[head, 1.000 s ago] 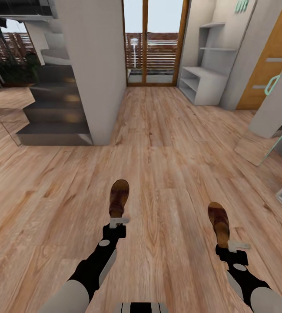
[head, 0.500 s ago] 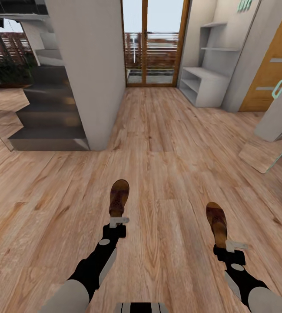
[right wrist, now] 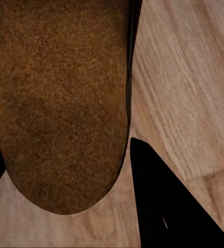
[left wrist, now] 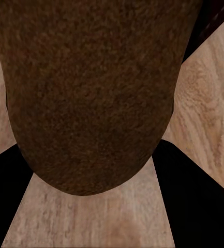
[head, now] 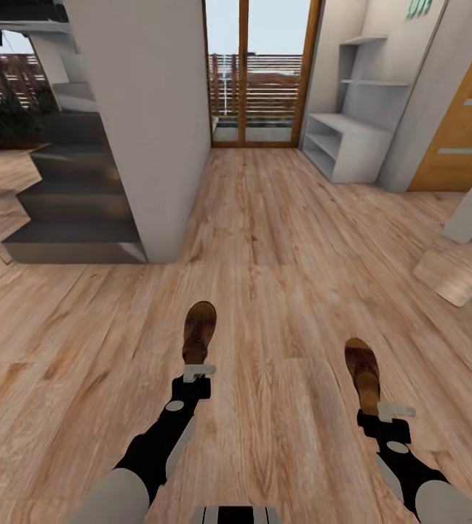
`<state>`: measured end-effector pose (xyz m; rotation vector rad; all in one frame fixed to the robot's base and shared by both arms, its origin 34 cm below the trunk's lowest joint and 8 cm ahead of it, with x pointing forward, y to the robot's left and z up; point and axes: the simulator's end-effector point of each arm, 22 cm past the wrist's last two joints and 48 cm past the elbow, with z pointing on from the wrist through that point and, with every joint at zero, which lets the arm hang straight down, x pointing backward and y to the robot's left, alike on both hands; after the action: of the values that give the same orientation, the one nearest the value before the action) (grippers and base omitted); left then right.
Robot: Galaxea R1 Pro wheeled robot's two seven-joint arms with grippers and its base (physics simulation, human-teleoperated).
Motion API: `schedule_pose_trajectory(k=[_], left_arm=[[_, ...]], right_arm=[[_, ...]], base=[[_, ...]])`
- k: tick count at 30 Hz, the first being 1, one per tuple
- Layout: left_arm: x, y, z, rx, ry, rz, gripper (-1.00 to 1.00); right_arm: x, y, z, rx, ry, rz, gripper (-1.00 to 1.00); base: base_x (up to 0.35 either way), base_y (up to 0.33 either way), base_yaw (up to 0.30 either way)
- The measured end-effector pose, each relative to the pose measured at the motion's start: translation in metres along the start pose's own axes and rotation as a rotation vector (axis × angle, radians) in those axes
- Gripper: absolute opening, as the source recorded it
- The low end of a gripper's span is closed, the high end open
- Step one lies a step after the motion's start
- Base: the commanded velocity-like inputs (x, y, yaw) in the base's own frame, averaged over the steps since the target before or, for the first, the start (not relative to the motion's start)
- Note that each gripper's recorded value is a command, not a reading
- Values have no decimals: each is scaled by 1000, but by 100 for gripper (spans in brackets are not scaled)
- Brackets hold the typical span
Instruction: Pick up the two gym shoes and the two sandals from the corridor floor and place them onto the hallstand (shoe rack) in the corridor, making sure they are on the rack and not on the floor. Arrange them so the two gym shoes are next to each other and the two sandals are next to each other.
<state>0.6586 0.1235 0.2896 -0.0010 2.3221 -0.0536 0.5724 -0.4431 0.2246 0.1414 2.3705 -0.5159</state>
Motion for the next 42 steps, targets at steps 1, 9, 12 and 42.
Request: schedule_pose_trajectory(k=[1,9,12,42], left_arm=[[0,0,0,0,0,0,-100],[-7,-1,-1,2,-15,-1,-100],[-10,-1,-1,2,-21,-2,-100],[-11,0,-1,-1,-23,-7,-100]], right_arm=[[0,0,0,0,0,0,-100],[0,0,0,-1,0,0,-100],[0,1,0,-2,0,0,-100],[1,12,-2,-15,1,5,-100]], base=[[350,-57,0],[348,-93,0],[344,-118,0],[336,-153,0]])
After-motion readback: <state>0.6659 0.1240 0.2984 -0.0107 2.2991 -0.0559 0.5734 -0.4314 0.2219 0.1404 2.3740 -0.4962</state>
